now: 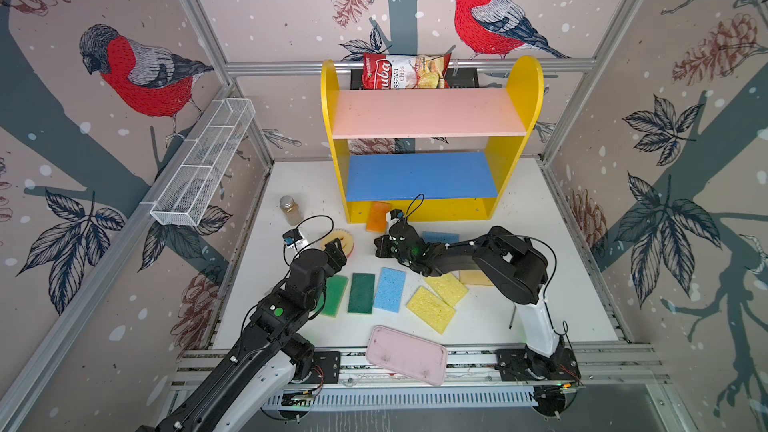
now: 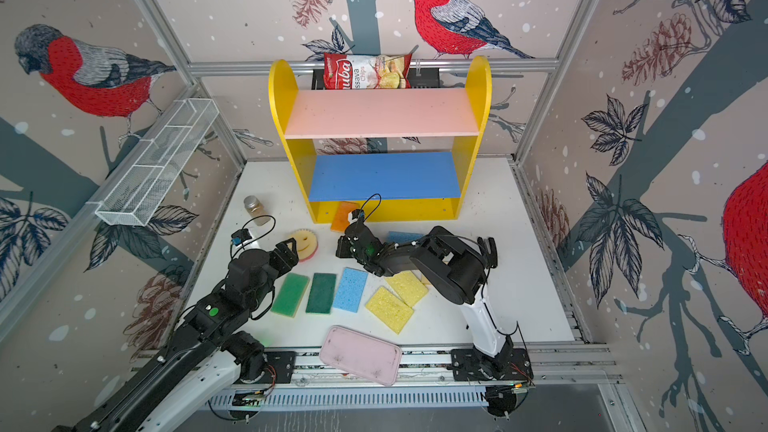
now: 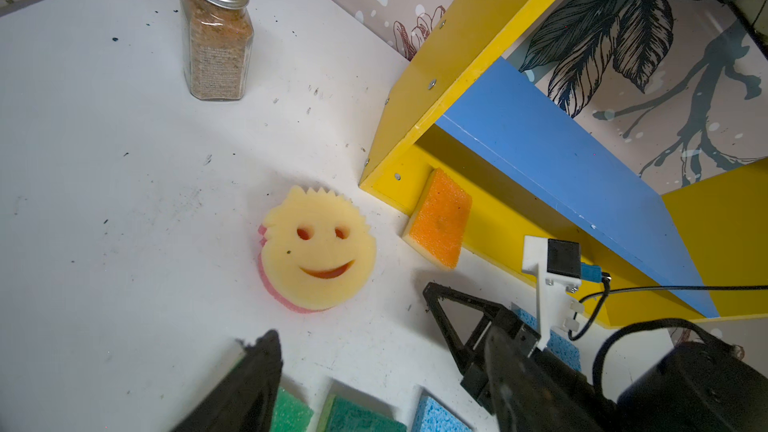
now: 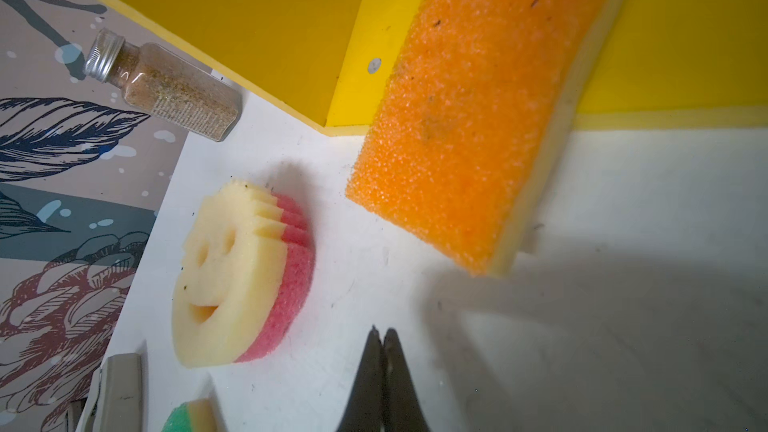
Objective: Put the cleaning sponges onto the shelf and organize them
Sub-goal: 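Push the orange sponge farther under the blue shelf with the right gripper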
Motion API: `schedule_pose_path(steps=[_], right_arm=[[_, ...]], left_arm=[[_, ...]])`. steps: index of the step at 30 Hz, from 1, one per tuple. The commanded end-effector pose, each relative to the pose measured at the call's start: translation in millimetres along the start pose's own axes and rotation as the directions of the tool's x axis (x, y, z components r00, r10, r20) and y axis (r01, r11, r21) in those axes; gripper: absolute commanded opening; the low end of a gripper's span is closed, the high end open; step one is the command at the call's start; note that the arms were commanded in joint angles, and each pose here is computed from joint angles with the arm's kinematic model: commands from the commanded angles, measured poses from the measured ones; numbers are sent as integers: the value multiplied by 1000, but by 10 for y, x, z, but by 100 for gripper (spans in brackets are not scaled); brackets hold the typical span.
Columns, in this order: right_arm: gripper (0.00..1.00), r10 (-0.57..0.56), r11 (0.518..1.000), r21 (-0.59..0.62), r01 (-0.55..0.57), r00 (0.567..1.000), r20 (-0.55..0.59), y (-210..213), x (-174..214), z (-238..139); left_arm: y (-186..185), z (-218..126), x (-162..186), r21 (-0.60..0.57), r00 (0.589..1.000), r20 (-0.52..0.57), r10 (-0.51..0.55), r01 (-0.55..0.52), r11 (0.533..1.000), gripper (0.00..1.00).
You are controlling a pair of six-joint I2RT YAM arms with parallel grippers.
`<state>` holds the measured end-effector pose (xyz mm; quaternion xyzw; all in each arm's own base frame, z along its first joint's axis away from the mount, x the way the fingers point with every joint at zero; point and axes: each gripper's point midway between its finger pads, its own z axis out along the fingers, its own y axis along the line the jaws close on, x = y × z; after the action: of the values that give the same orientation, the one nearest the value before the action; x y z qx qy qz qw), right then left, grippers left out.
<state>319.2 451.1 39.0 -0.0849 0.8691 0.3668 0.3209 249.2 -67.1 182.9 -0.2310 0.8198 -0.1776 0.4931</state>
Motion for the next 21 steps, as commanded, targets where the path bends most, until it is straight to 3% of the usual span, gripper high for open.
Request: schedule_pose_path(steps=[1, 12, 21], right_arm=[[0, 33, 999, -25, -32, 999, 38, -25, -99, 53], [1, 221, 971, -121, -209, 971, 96, -345, -263, 226], [2, 241, 968, -94, -232, 965, 104, -430, -294, 288]], left_arm=[[70, -10, -24, -29, 1000, 19, -8, 9, 1000, 77], [152, 37, 41, -51, 1000, 21, -9, 10, 999, 76], [216, 76, 126, -67, 1000, 4, -8, 8, 998, 76]])
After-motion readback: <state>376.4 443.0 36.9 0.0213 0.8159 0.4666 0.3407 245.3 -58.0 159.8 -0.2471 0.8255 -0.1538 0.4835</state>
